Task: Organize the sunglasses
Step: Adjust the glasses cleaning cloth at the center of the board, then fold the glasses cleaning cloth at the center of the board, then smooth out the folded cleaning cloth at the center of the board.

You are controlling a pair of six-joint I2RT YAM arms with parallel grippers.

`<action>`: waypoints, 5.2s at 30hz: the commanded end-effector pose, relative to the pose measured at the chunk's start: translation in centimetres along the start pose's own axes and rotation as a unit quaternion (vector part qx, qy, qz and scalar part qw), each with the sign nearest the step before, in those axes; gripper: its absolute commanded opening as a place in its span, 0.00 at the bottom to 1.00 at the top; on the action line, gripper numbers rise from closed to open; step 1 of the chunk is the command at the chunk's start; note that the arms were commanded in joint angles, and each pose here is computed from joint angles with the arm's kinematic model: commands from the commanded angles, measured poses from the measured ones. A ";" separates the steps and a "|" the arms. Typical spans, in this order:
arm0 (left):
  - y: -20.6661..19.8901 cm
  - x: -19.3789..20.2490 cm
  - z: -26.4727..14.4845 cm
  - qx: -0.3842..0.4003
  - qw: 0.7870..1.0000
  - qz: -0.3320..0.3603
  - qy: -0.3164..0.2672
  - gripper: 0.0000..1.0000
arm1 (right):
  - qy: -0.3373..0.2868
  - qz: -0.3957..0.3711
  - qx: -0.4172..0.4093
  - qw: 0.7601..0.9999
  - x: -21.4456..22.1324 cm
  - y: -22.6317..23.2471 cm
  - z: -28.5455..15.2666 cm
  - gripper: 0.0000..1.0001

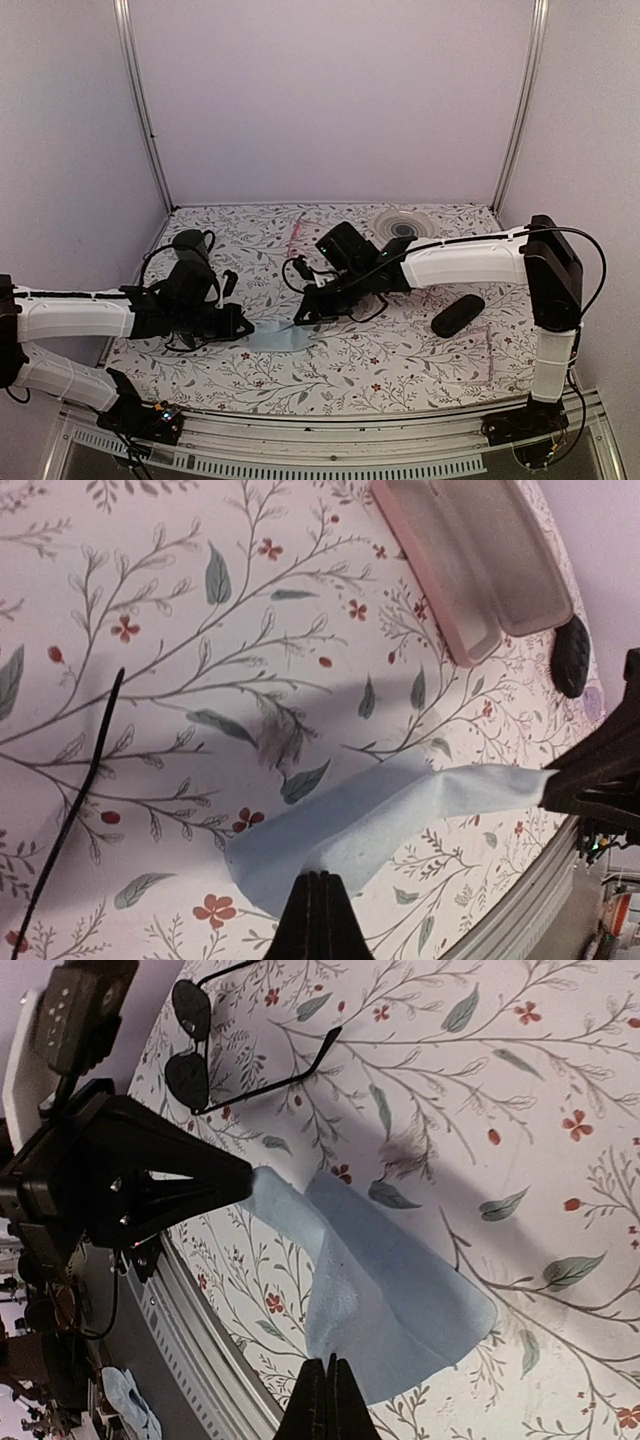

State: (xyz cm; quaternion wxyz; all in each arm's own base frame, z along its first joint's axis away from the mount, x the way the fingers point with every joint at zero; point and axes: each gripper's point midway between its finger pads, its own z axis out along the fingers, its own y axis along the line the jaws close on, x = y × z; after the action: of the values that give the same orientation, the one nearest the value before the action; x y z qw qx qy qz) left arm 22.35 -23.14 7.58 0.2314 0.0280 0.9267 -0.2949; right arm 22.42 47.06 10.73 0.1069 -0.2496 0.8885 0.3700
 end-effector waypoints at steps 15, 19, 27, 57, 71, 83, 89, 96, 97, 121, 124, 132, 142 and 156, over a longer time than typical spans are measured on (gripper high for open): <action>-1.1 8.3 -1.1 0.051 0.995 -0.063 0.065 0.00 | 0.120 0.014 0.004 0.993 11.1 1.5 4.0 0.00; -0.4 8.5 -0.9 0.033 0.995 -0.069 0.063 0.00 | 0.119 0.034 0.026 0.992 11.7 0.2 4.0 0.00; 1.3 8.4 -0.2 -0.025 0.995 -0.066 0.067 0.00 | 0.104 0.052 0.046 0.992 11.1 -0.6 4.3 0.00; 2.6 6.3 1.0 -0.085 0.994 -0.057 0.047 0.00 | 0.062 0.066 0.078 0.993 7.1 -3.0 4.7 0.00; 3.1 6.3 1.7 -0.090 0.994 -0.054 0.043 0.00 | 0.061 0.076 0.100 0.990 7.1 -4.5 4.9 0.01; 3.6 6.4 2.2 -0.104 0.992 -0.049 0.047 0.00 | 0.044 0.086 0.120 0.988 6.0 -5.6 4.1 0.13; 3.6 6.3 2.2 -0.106 0.992 -0.045 0.047 0.00 | 0.023 0.090 0.140 0.986 4.5 -6.4 2.6 0.16; 2.9 5.6 1.7 -0.103 0.993 -0.043 0.039 0.05 | 0.008 0.071 0.131 0.989 3.4 -4.7 0.7 0.17; 2.8 5.4 1.6 -0.102 0.993 -0.044 0.037 0.09 | 0.008 0.068 0.129 0.989 3.5 -4.5 0.5 0.17; 3.0 4.4 -2.5 -0.085 0.995 -0.053 -0.014 0.46 | 0.067 -0.007 0.036 0.997 6.4 3.1 7.0 0.14; 3.1 4.5 -2.5 -0.086 0.995 -0.052 -0.013 0.46 | 0.070 -0.004 0.052 0.996 6.7 2.2 7.7 0.13; 3.2 4.7 -2.3 -0.089 0.995 -0.050 -0.010 0.44 | 0.066 0.016 0.080 0.995 6.3 -0.2 8.2 0.10; 3.3 4.8 -2.3 -0.089 0.995 -0.050 -0.009 0.43 | 0.056 0.023 0.093 0.994 4.8 -2.4 7.9 0.09; 2.1 4.7 -2.4 -0.070 0.997 -0.028 -0.005 0.43 | 0.001 0.014 0.095 0.995 0.0 -2.4 6.3 0.10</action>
State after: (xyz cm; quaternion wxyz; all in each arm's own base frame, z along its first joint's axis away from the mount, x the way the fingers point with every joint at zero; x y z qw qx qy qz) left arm 17.85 -20.15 5.88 0.2278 -0.0361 0.9449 -0.2322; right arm 22.40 49.94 4.62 0.1043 -0.2268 0.9233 0.2919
